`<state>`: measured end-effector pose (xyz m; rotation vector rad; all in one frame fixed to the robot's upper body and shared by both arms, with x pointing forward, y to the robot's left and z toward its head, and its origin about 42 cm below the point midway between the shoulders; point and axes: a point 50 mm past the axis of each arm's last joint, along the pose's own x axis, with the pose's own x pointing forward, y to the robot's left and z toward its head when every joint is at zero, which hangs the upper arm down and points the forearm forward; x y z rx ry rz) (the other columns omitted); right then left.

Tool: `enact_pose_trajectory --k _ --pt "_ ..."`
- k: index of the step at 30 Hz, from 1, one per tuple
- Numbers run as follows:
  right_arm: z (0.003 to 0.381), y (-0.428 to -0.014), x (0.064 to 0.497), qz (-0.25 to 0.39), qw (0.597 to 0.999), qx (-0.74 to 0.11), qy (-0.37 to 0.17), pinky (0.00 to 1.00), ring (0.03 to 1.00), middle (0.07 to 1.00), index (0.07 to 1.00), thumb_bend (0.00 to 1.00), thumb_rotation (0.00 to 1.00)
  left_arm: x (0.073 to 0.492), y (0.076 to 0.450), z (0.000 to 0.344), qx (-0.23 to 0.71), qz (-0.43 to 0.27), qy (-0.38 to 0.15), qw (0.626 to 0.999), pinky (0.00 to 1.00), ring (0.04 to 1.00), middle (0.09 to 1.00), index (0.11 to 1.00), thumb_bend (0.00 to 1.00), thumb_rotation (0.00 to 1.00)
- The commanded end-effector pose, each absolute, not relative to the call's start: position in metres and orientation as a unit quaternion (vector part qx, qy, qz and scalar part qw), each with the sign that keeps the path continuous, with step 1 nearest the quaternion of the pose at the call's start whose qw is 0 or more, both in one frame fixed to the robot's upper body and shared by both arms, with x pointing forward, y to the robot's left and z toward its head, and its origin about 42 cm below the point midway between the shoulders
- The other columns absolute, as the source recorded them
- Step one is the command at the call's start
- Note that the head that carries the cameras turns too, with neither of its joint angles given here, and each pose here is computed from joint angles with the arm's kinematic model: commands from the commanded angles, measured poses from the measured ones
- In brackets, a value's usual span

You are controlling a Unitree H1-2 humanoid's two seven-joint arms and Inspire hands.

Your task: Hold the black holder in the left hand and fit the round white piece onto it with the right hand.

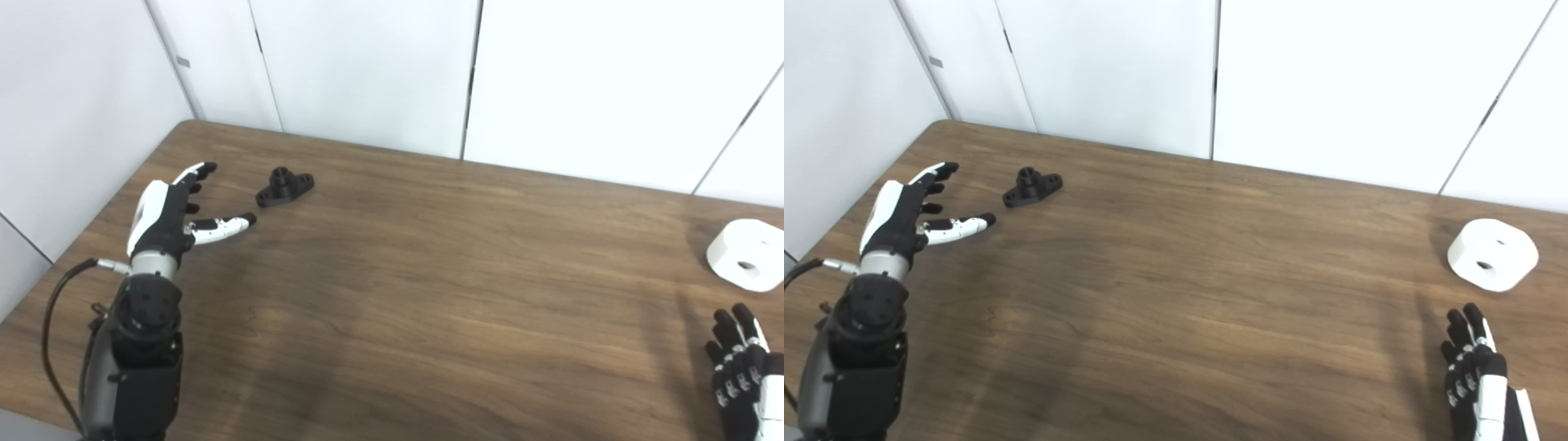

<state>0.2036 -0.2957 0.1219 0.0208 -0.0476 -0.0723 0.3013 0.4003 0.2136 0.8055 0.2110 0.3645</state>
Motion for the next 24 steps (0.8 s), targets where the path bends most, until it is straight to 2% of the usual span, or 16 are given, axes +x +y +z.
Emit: enact_pose_trajectory --k 1,5,11,17,24 --pt "0.111 -0.297 0.149 -0.045 0.999 0.004 0.002 1.00 0.986 0.958 0.981 0.60 1.00 0.321 0.410 0.243 0.440 0.189 0.072 0.875 0.81 0.918 0.923 0.872 0.81 0.22" --pt "0.112 -0.297 0.148 -0.045 0.999 0.002 0.002 1.00 0.983 0.952 0.978 0.59 1.00 0.337 0.412 0.232 0.459 0.194 0.062 0.865 0.81 0.926 0.927 0.845 0.84 0.17" --pt "0.113 -0.295 0.148 -0.047 0.999 0.003 -0.001 1.00 0.969 0.946 0.964 0.59 1.00 0.357 0.415 0.220 0.493 0.181 0.060 0.849 0.88 0.967 0.941 0.829 0.90 0.25" --pt "0.113 -0.294 0.149 -0.047 0.999 0.006 -0.001 1.00 0.972 0.937 0.957 0.56 1.00 0.375 0.422 0.208 0.500 0.161 0.047 0.850 0.99 0.988 0.947 0.802 0.91 0.27" --pt "0.112 -0.292 0.148 -0.048 0.999 0.010 0.000 1.00 0.969 0.932 0.951 0.55 1.00 0.388 0.422 0.206 0.502 0.159 0.048 0.849 1.00 0.988 0.938 0.781 0.89 0.25"
